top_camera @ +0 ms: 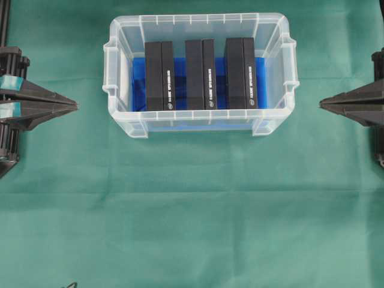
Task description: Take out the box from the case.
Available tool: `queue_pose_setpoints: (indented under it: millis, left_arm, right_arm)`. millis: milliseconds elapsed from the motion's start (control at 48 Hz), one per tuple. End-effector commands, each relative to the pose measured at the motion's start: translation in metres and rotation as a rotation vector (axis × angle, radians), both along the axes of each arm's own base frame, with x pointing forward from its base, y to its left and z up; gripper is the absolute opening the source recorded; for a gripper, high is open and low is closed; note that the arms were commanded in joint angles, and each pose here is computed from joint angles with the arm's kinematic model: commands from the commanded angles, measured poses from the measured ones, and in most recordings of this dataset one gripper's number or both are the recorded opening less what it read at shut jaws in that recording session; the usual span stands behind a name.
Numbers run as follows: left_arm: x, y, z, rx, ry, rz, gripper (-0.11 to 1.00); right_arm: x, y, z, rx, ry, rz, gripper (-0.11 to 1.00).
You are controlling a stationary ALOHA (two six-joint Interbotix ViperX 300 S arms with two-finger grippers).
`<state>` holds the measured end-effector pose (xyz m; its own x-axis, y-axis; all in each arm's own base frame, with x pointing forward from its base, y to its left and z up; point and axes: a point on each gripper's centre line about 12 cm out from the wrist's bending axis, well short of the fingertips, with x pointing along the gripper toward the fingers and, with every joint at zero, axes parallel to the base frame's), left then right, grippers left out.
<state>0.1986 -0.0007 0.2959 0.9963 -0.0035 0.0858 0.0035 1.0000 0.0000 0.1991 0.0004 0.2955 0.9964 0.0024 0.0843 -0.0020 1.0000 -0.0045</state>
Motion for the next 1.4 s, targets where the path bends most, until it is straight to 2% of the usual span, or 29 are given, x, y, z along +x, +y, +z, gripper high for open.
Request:
queue_pose_setpoints:
  millis: [0, 63, 146, 292, 604, 938, 1375]
  left_arm:
    - [0.003, 0.001, 0.01, 0.042, -0.003, 0.002, 0.02]
    - [0.004, 0.0, 0.009, 0.042, 0.025, 0.002, 0.04]
    - [0.003, 0.001, 0.006, 0.043, 0.057, 0.003, 0.0]
    - [0.002, 0.0, 0.007, 0.04, 0.063, 0.0, 0.0]
    - [-0.009, -0.002, 0.031, 0.038, 0.0, -0.009, 0.0]
    - [-0.012, -0.001, 0.067, 0.04, 0.066, -0.002, 0.0]
    - [-0.002, 0.0, 0.088, 0.037, 0.202, 0.004, 0.0]
  right_arm:
    - [0.003, -0.001, 0.001, 0.005, 0.005, -0.007, 0.02]
    - [0.006, -0.001, -0.001, 0.005, 0.046, -0.007, 0.02]
    - [0.011, -0.001, -0.001, 0.006, 0.117, -0.007, 0.02]
    - [0.012, -0.001, 0.006, 0.006, 0.163, -0.007, 0.02]
    - [0.01, -0.001, 0.049, 0.006, 0.12, -0.007, 0.02]
    - [0.014, -0.001, 0.102, 0.006, 0.127, -0.007, 0.02]
    - [0.019, -0.001, 0.108, 0.019, 0.15, -0.007, 0.02]
